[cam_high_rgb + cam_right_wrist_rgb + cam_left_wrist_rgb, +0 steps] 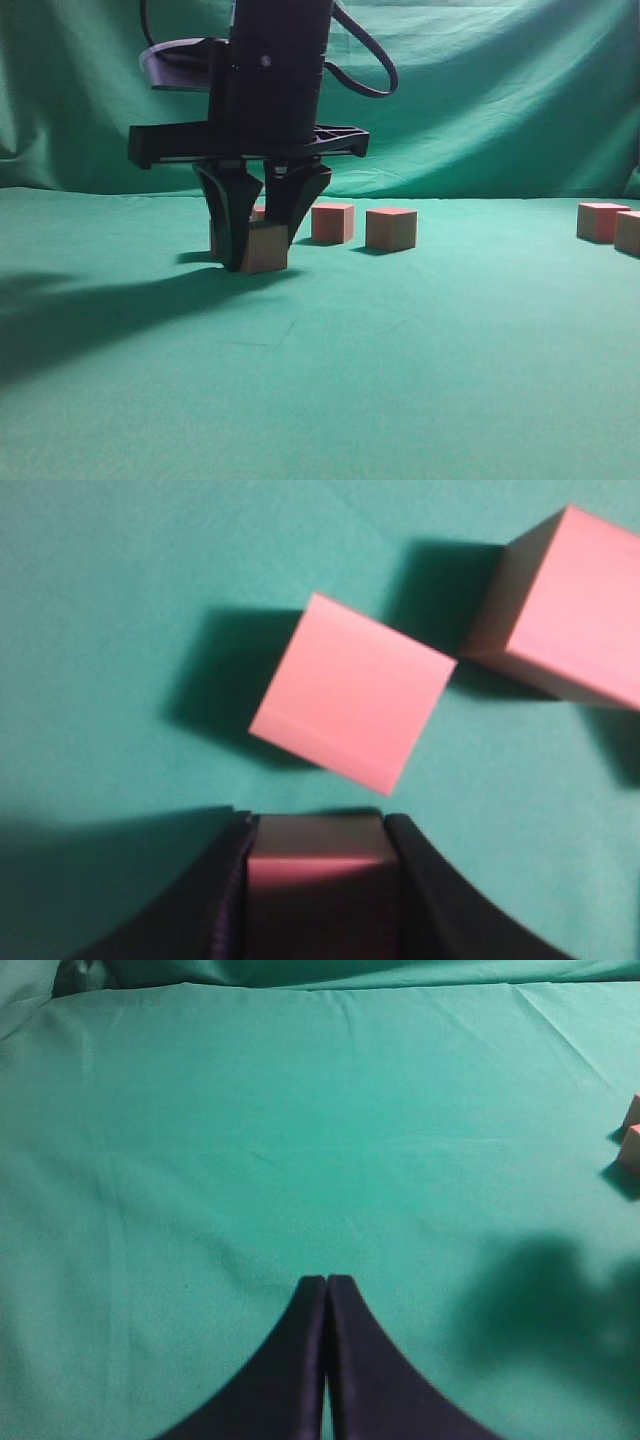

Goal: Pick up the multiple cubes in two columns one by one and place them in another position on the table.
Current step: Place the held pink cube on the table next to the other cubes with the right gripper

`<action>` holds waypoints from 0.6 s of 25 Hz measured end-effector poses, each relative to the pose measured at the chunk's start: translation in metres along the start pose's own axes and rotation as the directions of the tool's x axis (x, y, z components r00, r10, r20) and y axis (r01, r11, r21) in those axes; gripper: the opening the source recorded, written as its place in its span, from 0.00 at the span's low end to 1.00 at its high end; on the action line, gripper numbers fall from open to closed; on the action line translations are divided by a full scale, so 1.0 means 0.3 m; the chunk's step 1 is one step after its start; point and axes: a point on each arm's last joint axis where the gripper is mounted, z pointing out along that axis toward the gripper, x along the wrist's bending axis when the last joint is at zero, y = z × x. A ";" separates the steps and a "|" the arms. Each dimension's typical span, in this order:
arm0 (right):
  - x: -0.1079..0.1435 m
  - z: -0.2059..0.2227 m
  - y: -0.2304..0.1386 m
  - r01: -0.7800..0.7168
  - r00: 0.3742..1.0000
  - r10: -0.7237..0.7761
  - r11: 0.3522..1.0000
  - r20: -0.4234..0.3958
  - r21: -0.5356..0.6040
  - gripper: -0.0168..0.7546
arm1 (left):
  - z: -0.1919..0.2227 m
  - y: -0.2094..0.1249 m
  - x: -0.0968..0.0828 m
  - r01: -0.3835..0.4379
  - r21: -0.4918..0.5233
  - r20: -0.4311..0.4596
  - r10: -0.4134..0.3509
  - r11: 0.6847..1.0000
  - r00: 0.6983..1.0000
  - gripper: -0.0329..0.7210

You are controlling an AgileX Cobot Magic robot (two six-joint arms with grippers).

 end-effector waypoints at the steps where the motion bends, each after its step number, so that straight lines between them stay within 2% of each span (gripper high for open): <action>1: 0.000 0.000 0.000 0.001 1.000 -0.001 1.000 0.001 0.000 0.39 | 0.000 0.000 0.000 0.000 0.000 0.000 0.000 1.000 1.000 0.04; 10: 0.000 0.003 0.001 0.001 1.000 -0.001 1.000 0.001 -0.001 0.39 | 0.000 0.000 0.000 0.000 0.000 0.000 0.000 1.000 1.000 0.04; 11: 0.000 0.003 0.001 0.001 1.000 -0.001 1.000 0.001 -0.001 0.46 | 0.000 0.000 0.000 0.000 0.000 0.000 0.000 1.000 1.000 0.04; 12: 0.000 0.003 0.001 0.001 1.000 -0.001 1.000 0.001 -0.001 0.48 | 0.000 0.000 0.000 0.000 0.000 0.000 0.000 1.000 1.000 0.04; 13: 0.000 0.003 0.001 0.001 1.000 -0.001 1.000 0.001 -0.001 0.47 | 0.000 0.000 0.000 0.000 0.000 0.000 0.000 1.000 1.000 0.04; 15: -0.001 0.002 -0.001 0.003 1.000 -0.003 1.000 0.002 0.007 0.55 | 0.000 0.000 0.000 0.000 0.000 0.000 0.000 1.000 1.000 0.04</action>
